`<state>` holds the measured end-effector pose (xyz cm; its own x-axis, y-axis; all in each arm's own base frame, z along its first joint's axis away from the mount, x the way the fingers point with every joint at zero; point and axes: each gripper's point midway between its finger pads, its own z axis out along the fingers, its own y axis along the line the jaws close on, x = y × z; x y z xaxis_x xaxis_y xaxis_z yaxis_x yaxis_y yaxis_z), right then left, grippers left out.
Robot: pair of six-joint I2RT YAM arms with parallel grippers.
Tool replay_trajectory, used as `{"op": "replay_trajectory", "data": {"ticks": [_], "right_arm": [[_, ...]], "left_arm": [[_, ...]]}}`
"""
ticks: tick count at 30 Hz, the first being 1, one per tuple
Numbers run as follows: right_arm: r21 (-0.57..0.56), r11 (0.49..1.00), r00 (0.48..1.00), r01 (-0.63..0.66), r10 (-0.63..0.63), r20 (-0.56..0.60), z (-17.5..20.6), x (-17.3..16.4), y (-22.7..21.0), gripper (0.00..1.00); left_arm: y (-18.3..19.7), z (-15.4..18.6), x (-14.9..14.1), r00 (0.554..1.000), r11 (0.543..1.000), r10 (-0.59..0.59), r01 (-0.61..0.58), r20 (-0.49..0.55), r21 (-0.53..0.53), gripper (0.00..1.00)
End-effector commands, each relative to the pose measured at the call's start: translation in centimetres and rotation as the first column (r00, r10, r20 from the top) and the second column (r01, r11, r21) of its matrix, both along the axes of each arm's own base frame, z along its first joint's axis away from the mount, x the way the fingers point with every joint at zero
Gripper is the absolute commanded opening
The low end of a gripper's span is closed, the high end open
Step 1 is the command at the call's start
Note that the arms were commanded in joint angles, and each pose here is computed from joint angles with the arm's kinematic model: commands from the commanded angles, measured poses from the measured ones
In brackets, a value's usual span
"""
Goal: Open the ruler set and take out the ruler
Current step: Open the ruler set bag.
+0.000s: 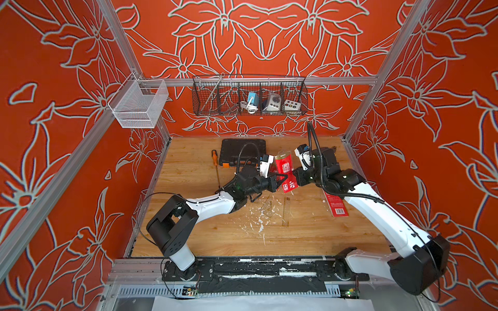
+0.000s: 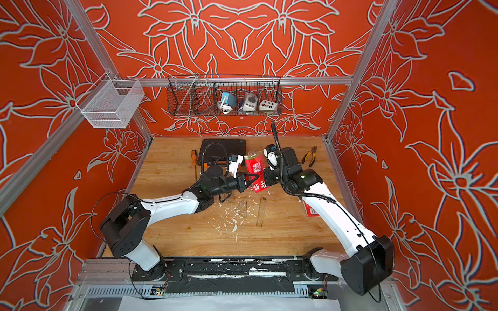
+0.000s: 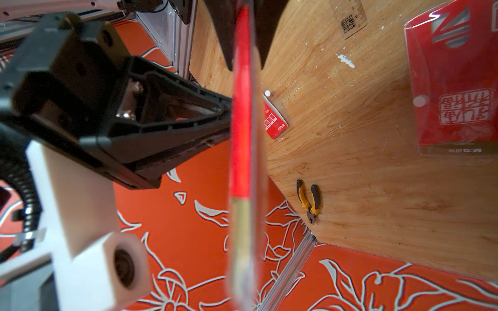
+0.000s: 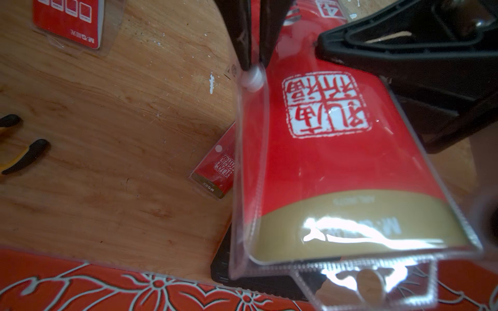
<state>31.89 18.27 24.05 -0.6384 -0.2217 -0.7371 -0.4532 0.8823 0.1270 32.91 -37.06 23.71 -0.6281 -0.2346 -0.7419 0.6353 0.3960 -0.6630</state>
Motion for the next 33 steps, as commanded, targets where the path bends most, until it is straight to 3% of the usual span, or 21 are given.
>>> {"op": "replay_trajectory", "data": {"ticks": [1,27,33], "right_arm": [[-0.042,0.994,0.992,0.102,-0.099,0.072,0.8,1.4,-2.0,0.0],[-0.173,0.928,0.939,0.331,-0.305,0.16,1.3,1.7,-7.2,0.0],[-0.14,0.961,0.963,0.238,-0.215,0.161,1.9,1.2,-5.7,0.0]], "left_arm": [[-0.4,4.0,-1.3,0.994,0.996,-0.05,0.057,0.095,-0.07,0.0],[0.2,2.7,-1.8,0.996,0.998,-0.048,0.051,0.081,-0.034,0.0],[0.2,2.4,-1.7,0.996,0.999,-0.042,0.044,0.079,-0.022,0.0]]}}
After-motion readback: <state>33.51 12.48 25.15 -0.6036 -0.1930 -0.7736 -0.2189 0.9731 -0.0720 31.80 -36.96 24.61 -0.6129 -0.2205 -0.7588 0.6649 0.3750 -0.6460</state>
